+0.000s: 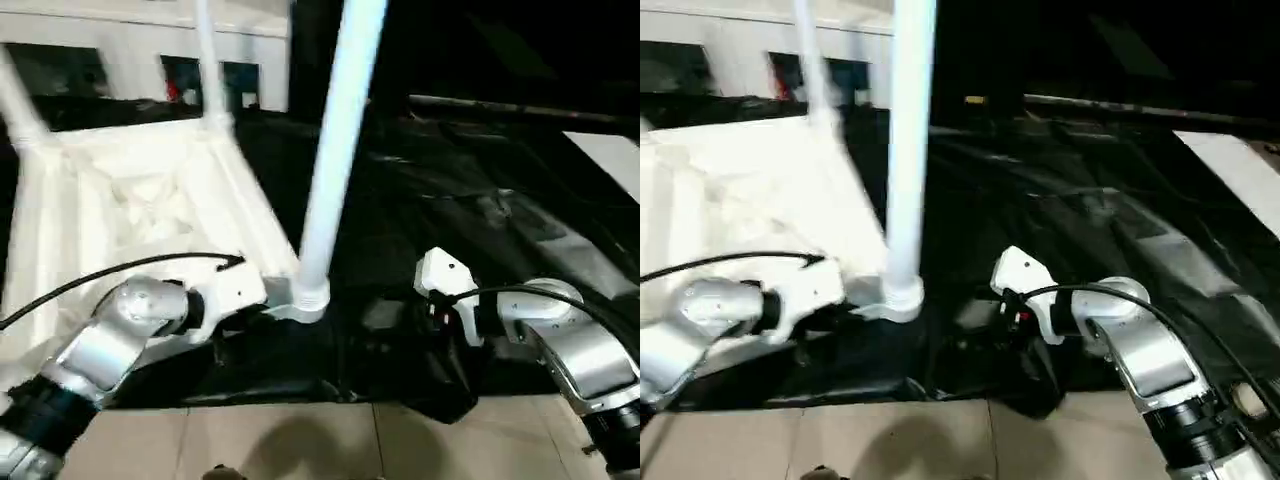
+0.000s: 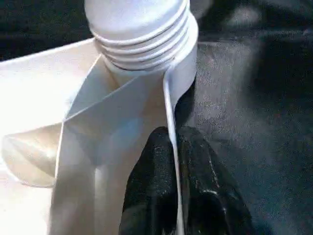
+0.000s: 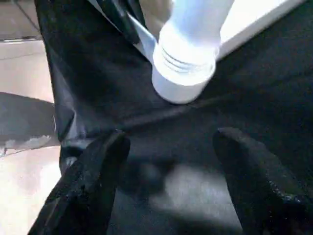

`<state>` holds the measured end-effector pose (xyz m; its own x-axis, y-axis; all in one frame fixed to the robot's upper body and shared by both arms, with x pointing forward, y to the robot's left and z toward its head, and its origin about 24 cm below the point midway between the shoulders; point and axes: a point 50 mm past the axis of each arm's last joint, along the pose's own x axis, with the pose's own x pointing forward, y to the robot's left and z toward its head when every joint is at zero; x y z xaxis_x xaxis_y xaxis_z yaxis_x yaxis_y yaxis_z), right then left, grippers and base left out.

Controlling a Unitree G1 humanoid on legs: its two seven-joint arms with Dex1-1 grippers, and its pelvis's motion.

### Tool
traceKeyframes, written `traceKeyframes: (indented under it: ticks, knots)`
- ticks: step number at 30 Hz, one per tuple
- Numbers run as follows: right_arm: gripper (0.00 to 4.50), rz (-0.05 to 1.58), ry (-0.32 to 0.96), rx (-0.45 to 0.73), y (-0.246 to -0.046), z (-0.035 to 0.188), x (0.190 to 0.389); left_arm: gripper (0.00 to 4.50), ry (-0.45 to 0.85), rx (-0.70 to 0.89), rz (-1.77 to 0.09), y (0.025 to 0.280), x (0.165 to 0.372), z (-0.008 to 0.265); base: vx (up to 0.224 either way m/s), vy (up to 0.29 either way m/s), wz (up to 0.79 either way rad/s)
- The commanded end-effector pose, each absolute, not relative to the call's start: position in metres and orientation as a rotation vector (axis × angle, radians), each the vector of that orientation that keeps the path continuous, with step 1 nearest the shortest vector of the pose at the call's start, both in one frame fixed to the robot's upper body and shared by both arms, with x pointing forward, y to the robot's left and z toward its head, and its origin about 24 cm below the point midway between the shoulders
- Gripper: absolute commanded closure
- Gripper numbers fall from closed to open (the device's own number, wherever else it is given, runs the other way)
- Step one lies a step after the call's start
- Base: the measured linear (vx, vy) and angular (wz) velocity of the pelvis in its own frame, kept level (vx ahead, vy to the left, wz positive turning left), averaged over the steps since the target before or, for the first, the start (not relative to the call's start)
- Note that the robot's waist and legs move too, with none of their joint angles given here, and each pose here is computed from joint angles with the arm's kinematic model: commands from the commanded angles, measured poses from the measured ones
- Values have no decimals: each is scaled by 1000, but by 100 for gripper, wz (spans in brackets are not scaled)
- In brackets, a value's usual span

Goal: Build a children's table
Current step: Rotate table base

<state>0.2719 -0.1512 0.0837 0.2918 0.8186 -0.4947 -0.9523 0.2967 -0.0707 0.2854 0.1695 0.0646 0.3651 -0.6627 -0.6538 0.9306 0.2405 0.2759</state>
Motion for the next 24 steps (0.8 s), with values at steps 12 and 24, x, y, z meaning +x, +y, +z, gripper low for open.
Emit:
traceKeyframes:
  ticks: [12,24]
  knots:
    - [132,1197,384,-392,-152,84,274,448,338,846,-1259,161,294,57,0,0,0]
    - [132,1174,382,-373,-153,81,270,448,236,881,-1448,143,292,53,0,0,0]
